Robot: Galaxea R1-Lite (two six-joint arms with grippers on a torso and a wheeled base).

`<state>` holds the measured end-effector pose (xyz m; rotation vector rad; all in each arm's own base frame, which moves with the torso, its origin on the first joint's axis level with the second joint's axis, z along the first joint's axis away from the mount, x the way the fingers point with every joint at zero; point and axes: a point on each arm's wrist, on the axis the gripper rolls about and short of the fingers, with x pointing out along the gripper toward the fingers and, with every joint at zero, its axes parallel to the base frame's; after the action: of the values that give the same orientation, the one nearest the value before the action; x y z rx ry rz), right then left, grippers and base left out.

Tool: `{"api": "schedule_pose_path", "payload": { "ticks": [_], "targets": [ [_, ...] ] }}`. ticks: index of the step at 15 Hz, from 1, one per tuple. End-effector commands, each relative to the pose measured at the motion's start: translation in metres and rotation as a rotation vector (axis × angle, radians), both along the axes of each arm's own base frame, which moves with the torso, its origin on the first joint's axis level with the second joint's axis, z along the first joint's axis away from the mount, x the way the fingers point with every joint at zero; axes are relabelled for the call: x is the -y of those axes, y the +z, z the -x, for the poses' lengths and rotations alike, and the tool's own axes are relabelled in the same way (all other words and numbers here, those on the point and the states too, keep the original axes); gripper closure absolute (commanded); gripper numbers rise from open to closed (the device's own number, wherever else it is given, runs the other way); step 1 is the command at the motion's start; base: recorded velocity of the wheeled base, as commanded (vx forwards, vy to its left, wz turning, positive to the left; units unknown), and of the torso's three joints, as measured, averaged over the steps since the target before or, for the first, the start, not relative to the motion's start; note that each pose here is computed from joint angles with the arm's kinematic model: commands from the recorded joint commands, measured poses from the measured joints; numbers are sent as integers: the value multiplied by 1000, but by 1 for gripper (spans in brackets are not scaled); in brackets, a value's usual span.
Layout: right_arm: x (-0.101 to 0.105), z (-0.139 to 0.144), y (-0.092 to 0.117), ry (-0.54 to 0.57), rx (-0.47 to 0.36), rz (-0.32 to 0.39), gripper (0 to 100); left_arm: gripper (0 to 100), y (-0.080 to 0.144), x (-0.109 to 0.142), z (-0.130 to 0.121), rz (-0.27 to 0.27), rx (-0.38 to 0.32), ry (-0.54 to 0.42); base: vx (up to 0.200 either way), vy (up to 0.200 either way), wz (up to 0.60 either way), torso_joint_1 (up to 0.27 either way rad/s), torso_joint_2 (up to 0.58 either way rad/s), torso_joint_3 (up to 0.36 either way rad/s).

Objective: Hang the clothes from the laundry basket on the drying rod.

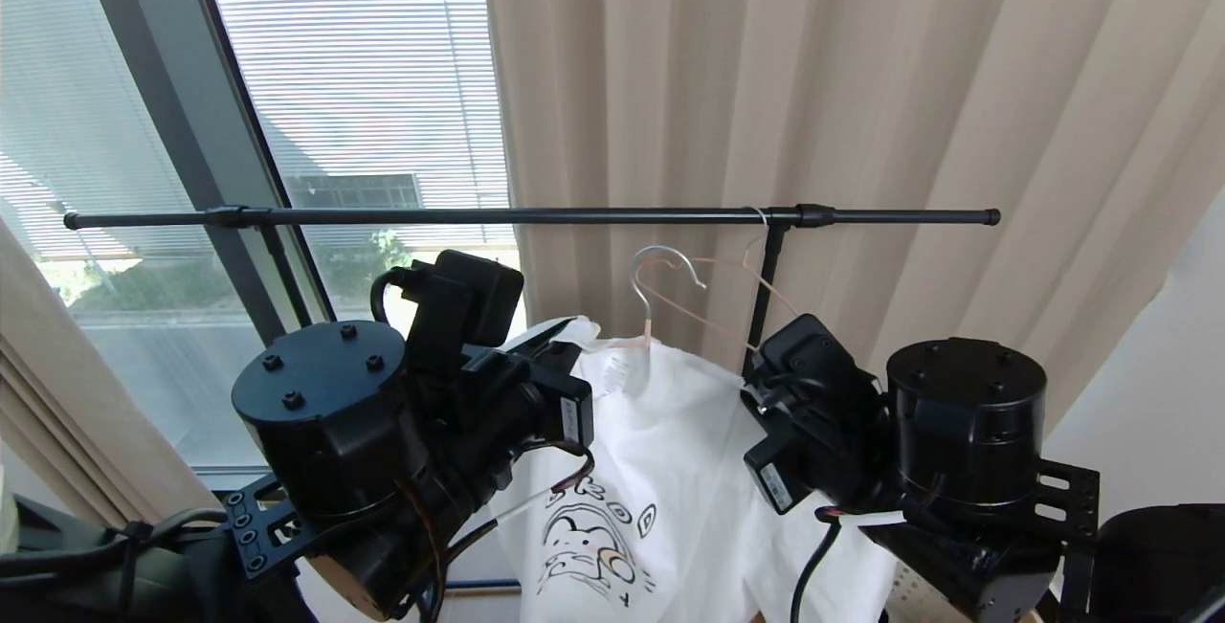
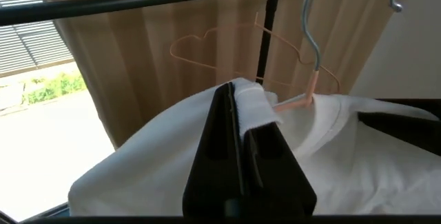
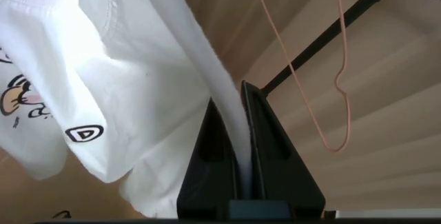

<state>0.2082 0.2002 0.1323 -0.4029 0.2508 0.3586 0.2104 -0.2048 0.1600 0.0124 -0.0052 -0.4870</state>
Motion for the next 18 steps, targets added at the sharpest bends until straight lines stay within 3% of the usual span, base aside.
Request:
{"api": "schedule_pose_path", "payload": {
  "ticks": [1, 6, 11, 18],
  "targets": [
    [0, 1, -9, 3, -14, 12, 100, 100, 6, 0, 3, 14, 13, -4, 0, 0, 0, 0, 0, 0],
    [-4, -1, -9, -1, -41, -147, 100, 100, 18, 5, 15, 36, 33, -47, 0, 0, 0, 0, 0, 0],
    [-2, 0, -4, -4, 20, -272, 100, 100, 17, 9, 16, 23, 21, -56, 0, 0, 0, 0, 0, 0],
    [-3, -1, 0, 11, 31, -316, 100, 100, 7, 7, 19, 21, 13, -122, 0, 0, 0, 0, 0, 0]
  ]
}}
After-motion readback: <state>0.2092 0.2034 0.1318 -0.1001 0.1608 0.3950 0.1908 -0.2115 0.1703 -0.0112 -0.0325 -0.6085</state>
